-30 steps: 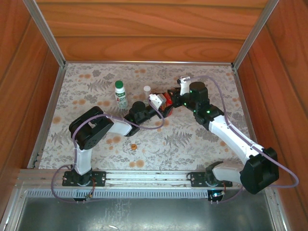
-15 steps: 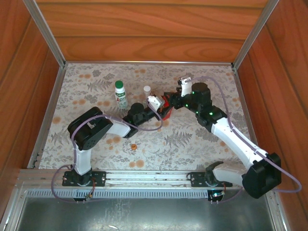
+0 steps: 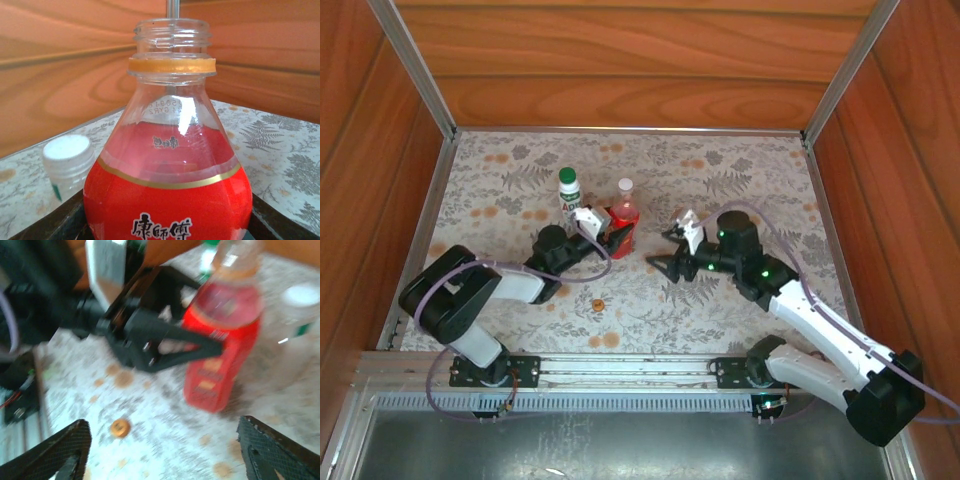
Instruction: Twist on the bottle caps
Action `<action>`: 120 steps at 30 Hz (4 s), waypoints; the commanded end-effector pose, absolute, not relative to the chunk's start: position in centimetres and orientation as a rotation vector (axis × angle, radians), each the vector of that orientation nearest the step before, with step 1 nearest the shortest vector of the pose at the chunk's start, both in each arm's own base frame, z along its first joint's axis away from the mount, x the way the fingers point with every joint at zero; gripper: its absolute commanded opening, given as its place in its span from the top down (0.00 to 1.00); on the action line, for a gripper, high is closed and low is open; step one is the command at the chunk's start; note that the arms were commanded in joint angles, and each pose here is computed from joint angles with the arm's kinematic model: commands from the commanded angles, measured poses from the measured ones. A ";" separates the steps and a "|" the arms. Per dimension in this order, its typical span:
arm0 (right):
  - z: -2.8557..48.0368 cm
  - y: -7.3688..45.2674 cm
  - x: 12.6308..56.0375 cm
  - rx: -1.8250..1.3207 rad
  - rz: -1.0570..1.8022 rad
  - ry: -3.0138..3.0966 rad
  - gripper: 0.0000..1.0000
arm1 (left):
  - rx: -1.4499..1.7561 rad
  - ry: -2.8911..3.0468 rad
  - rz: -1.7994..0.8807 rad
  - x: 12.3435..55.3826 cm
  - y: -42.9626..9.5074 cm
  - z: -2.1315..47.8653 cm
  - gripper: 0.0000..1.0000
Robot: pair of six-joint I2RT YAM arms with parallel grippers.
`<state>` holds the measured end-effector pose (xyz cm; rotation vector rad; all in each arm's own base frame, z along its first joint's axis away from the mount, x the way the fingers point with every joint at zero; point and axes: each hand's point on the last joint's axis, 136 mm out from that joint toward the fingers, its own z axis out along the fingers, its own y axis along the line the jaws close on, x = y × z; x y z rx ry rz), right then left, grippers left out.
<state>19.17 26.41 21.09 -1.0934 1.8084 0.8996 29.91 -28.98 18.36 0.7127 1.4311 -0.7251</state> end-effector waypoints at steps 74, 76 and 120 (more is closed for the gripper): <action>1.7 26.2 22.1 -1.101 0.524 2.286 0.71 | 0.698 1.413 -0.758 28.4 -25.1 19.3 0.39; 1.5 24.5 22.7 -0.975 0.484 2.335 0.72 | 0.692 1.381 -0.804 28.6 -25.9 19.5 0.39; 22.1 28.8 28.1 -0.659 0.758 1.943 0.62 | 0.954 1.352 -0.985 27.0 -34.9 14.5 0.39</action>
